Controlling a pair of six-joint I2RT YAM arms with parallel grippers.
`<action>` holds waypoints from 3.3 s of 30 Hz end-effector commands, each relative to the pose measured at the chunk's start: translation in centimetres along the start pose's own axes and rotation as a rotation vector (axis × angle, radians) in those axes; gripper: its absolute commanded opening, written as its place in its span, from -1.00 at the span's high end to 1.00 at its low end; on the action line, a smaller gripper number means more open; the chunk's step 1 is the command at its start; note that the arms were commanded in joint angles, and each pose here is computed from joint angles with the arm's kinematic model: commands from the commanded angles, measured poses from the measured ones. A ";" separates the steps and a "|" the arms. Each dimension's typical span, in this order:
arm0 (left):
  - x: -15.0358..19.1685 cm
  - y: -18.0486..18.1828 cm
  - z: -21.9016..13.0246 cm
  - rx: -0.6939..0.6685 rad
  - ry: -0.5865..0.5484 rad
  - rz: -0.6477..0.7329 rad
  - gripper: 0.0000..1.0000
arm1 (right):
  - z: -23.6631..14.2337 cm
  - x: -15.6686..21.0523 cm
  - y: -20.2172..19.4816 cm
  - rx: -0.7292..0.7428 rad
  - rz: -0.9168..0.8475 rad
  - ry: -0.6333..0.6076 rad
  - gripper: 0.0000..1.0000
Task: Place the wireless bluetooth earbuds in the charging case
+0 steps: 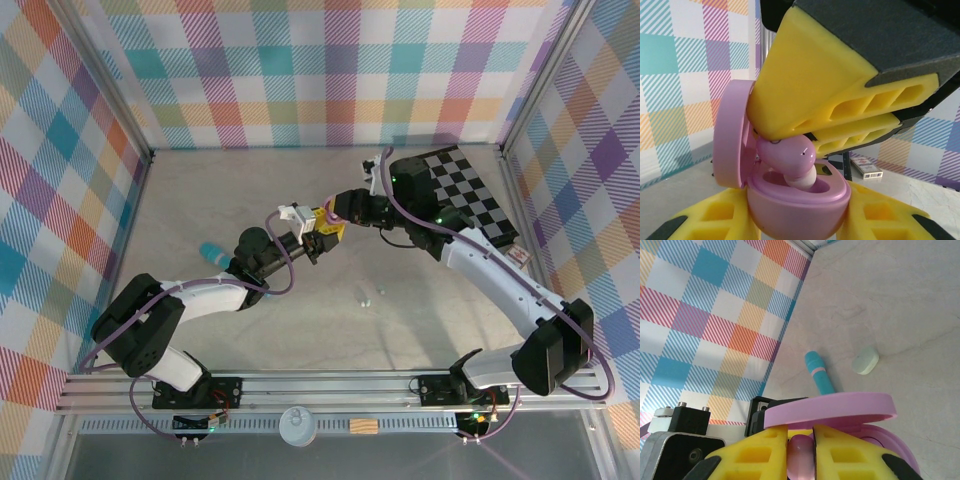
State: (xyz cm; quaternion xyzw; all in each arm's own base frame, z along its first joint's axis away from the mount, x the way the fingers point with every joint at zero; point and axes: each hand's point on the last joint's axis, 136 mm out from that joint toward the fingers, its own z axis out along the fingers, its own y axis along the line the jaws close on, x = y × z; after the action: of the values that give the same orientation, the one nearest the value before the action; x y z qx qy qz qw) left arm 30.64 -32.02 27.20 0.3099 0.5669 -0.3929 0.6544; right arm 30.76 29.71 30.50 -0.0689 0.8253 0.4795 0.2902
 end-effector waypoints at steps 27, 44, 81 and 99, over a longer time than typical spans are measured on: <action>-3.5 -0.5 -0.4 -0.012 -0.089 0.029 0.70 | -2.2 -0.3 0.8 0.020 -0.091 -0.062 0.08; -2.6 -0.6 -0.9 -0.020 -0.049 0.032 0.70 | -5.5 1.4 2.7 0.029 -0.871 -0.046 -0.05; -1.4 -0.9 -1.2 -0.002 -0.009 0.105 0.69 | -1.9 2.2 3.0 -0.066 -1.367 -0.055 0.27; -1.8 -1.1 -1.4 0.005 -0.016 0.118 0.69 | -0.5 2.5 1.5 -0.024 -1.337 0.022 0.36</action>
State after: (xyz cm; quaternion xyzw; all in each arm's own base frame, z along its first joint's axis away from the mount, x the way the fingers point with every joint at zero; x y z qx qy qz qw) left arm 29.93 -31.16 27.63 0.3325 0.5641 -0.3519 0.6689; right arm 27.81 30.21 30.23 -0.5669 0.6045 0.2114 0.5181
